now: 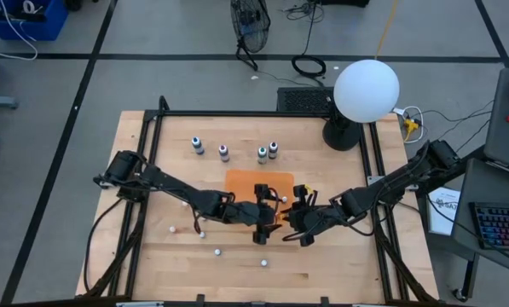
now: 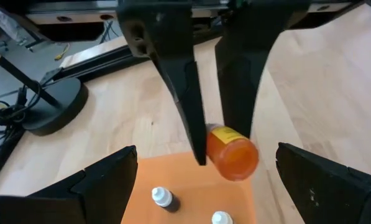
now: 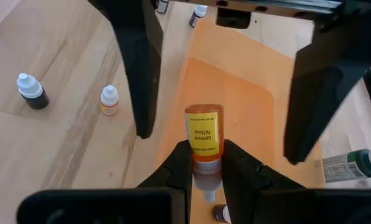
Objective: Pick & Place food coloring
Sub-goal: Put the small orange food coloring bottle into the orange bin
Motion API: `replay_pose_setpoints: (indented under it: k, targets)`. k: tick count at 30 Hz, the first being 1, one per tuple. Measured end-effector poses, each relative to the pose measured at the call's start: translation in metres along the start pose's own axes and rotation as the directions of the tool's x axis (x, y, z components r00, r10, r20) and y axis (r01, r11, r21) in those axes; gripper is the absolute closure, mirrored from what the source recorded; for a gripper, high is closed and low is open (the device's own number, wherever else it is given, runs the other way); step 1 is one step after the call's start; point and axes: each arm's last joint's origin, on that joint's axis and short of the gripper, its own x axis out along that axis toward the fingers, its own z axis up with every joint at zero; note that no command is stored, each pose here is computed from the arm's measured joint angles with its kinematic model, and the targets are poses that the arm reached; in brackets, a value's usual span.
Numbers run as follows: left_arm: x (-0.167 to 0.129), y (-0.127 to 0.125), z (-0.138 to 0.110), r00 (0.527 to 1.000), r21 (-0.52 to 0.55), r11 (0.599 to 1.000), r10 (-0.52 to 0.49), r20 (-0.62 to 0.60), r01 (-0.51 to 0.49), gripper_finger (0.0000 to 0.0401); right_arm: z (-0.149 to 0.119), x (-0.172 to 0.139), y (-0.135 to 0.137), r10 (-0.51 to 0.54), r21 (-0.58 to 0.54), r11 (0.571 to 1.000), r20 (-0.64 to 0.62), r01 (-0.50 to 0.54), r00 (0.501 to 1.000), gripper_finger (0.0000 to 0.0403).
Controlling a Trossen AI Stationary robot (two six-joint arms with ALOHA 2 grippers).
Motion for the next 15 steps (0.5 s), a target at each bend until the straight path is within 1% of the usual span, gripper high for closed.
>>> replay_pose_setpoints:
  k: [2,4,11,15]
  targets:
    - [-0.0009,-0.0009,0.0008,1.0,0.017,1.0,-0.002,0.003,0.002,0.0031,0.0,0.0,0.0,0.0,0.001,1.0,0.0,0.0,1.0,0.0356]
    - [-0.0027,-0.0025,0.0028,1.0,0.031,1.0,-0.006,0.014,0.006,0.0051,0.0,0.0,0.0,0.0,0.001,1.0,0.0,0.0,1.0,0.0356]
    - [-0.004,-0.0044,0.0056,0.999,0.03,1.0,-0.01,0.037,0.009,0.0158,0.0,0.0,0.0,0.001,0.002,1.0,0.0,-0.001,1.0,0.0356]
    - [-0.0041,-0.0044,0.0064,0.999,0.03,1.0,-0.009,0.045,0.007,0.0208,0.0002,0.0,0.0,0.001,0.003,1.0,0.002,-0.001,1.0,0.0356]
